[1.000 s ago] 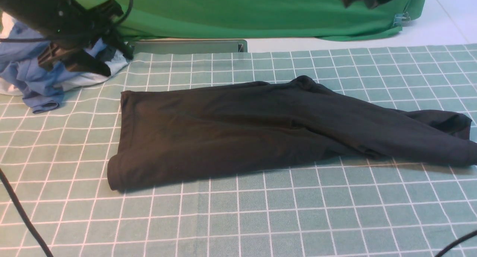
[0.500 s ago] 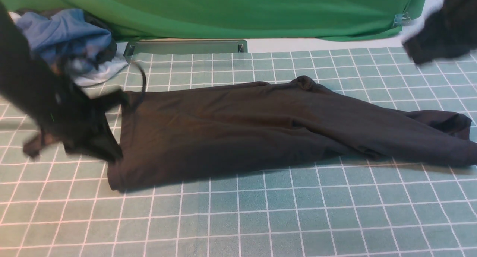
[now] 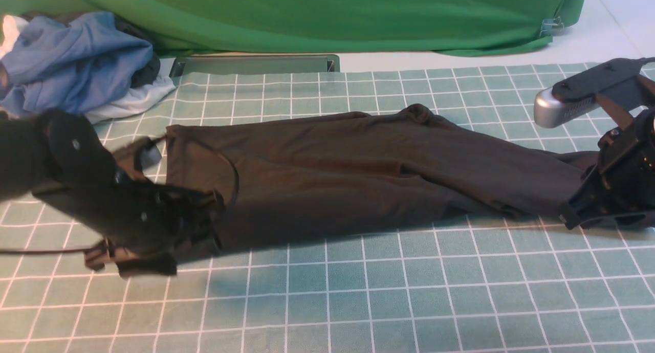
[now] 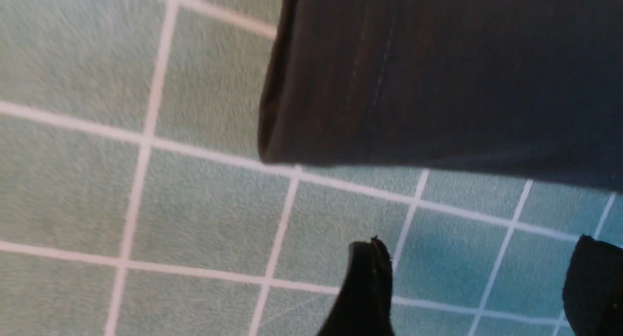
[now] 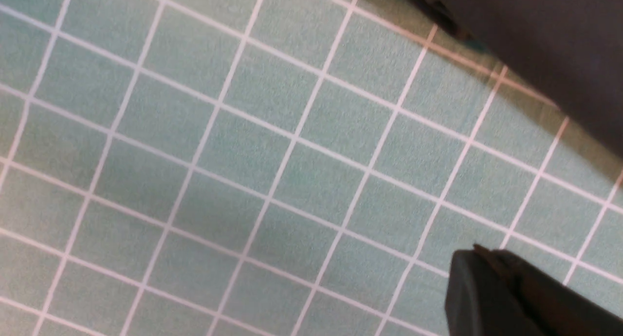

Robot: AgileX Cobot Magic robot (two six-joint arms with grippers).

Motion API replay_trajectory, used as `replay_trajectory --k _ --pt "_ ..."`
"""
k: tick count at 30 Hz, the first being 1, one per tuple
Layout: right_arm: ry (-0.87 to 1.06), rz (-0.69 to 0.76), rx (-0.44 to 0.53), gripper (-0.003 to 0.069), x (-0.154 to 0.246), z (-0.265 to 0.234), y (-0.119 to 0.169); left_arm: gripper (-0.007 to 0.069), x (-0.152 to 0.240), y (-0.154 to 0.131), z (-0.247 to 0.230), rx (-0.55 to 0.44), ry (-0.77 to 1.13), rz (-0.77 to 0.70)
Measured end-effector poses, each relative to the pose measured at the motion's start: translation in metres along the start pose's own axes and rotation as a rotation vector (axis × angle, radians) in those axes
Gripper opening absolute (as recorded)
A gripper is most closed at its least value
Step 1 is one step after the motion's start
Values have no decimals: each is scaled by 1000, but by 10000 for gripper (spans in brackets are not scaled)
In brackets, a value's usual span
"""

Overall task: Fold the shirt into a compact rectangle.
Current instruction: 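Pull the folded dark garment lengthwise by its ends to straighten it flat on the table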

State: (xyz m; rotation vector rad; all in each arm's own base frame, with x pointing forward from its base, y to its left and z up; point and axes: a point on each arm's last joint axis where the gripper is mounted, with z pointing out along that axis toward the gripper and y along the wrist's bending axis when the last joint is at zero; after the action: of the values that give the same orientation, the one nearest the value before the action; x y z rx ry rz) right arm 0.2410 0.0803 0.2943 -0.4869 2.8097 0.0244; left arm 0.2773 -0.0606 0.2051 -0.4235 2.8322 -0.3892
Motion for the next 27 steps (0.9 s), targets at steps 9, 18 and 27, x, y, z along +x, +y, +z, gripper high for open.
replay_trajectory --k 9,18,27 --pt "-38 0 0 24 -3 0 0 515 -5 14 11 -96 13 -62" --pt "-49 -2 4 24 -4 0 0 411 -12 18 42 -110 16 -66" --pt "-9 -95 170 97 -5 5 -15 32 -14 19 45 -121 13 19"
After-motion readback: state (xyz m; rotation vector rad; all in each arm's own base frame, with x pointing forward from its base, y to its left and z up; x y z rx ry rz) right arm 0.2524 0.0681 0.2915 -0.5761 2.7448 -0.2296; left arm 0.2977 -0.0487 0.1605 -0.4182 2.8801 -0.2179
